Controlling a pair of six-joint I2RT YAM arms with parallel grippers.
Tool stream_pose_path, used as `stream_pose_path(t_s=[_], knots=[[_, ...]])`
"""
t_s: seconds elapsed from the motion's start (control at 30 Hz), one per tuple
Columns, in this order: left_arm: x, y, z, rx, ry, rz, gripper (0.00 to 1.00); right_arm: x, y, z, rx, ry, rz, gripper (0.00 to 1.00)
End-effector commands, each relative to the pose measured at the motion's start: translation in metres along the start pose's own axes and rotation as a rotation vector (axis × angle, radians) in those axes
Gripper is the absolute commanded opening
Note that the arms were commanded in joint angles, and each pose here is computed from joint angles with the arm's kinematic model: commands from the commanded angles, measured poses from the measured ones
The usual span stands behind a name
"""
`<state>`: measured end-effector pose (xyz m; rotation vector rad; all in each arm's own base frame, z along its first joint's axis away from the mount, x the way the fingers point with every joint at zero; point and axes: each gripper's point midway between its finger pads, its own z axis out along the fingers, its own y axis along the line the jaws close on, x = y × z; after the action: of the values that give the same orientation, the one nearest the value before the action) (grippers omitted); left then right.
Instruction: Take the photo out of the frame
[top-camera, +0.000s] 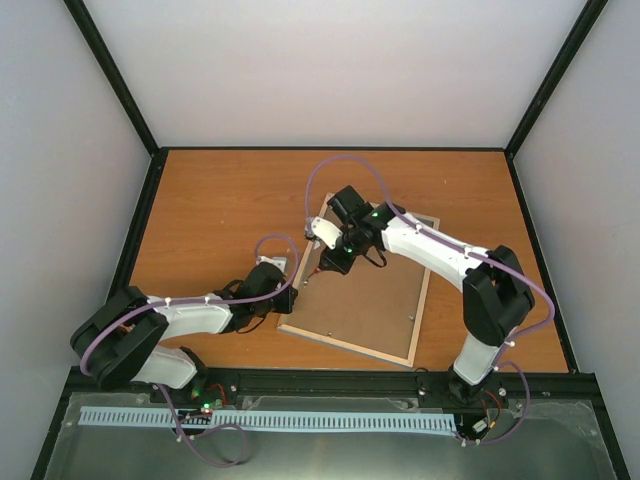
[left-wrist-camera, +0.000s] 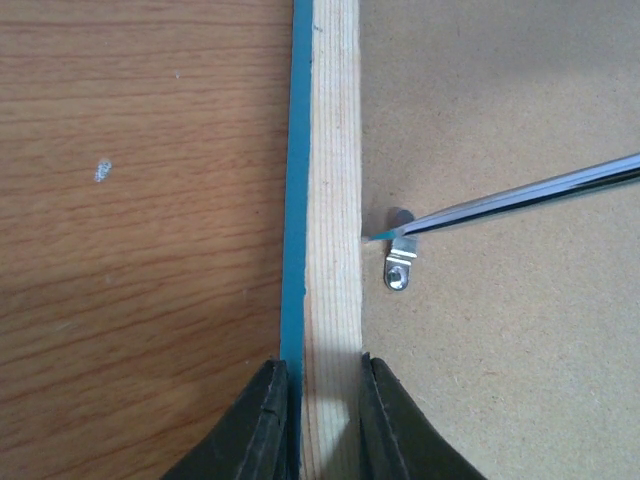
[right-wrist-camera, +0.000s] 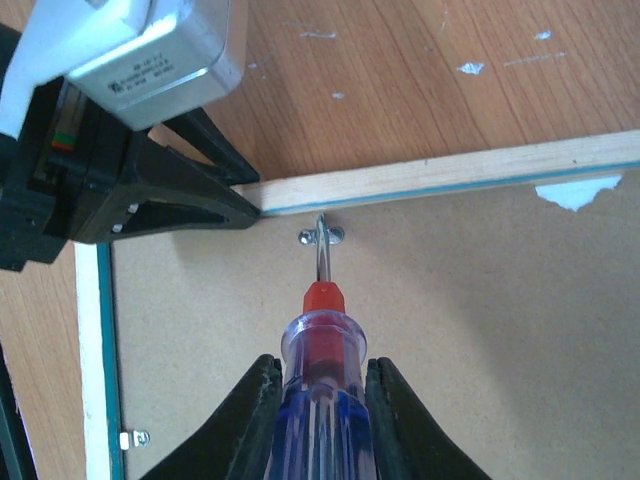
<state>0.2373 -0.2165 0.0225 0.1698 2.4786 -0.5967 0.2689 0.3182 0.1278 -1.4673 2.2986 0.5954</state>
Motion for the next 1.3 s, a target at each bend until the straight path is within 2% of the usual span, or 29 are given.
stream_pose_path(t_s=[0.0,0.13,0.3,0.4,0.5,0.53,0.67,0.77,0.97,1.03,1.27], knots=[[0.0,-0.015,-0.006,0.065,0.004,-0.018,0.01,0.026,0.003,-0.014,0.05,0.079,-0.016,0.03],[-0.001,-0.014,-0.006,0.057,0.0,-0.02,0.01,0.028,0.006,-0.034,0.084,0.061,-0.03,0.03],[-0.005,-0.014,-0.007,0.046,-0.002,-0.02,0.02,0.017,-0.009,-0.071,0.162,-0.037,-0.014,0.03],[-0.012,-0.018,-0.01,0.038,-0.004,-0.019,0.14,0.025,-0.021,-0.083,0.148,-0.094,0.033,0.03],[-0.025,-0.023,-0.015,0.029,-0.015,-0.02,0.38,0.038,-0.03,-0.09,0.125,-0.173,0.084,0.03],[-0.03,-0.025,-0.016,0.023,-0.023,-0.018,0.43,0.042,-0.033,-0.091,0.122,-0.194,0.096,0.03],[-0.05,-0.033,-0.014,0.01,-0.029,0.026,0.5,0.057,-0.039,-0.097,0.09,-0.287,0.141,0.03],[-0.065,-0.026,-0.002,-0.031,-0.008,0.029,0.51,0.064,-0.049,-0.104,0.069,-0.369,0.182,0.03],[-0.097,-0.017,0.026,-0.12,0.01,0.066,0.5,0.07,-0.049,-0.117,0.144,-0.413,0.156,0.03],[-0.097,-0.01,0.034,-0.169,0.044,0.075,0.48,0.072,-0.043,-0.117,0.123,-0.419,0.15,0.03],[-0.081,-0.005,0.054,-0.177,0.122,0.087,0.4,0.067,-0.039,-0.116,0.081,-0.429,0.141,0.04]])
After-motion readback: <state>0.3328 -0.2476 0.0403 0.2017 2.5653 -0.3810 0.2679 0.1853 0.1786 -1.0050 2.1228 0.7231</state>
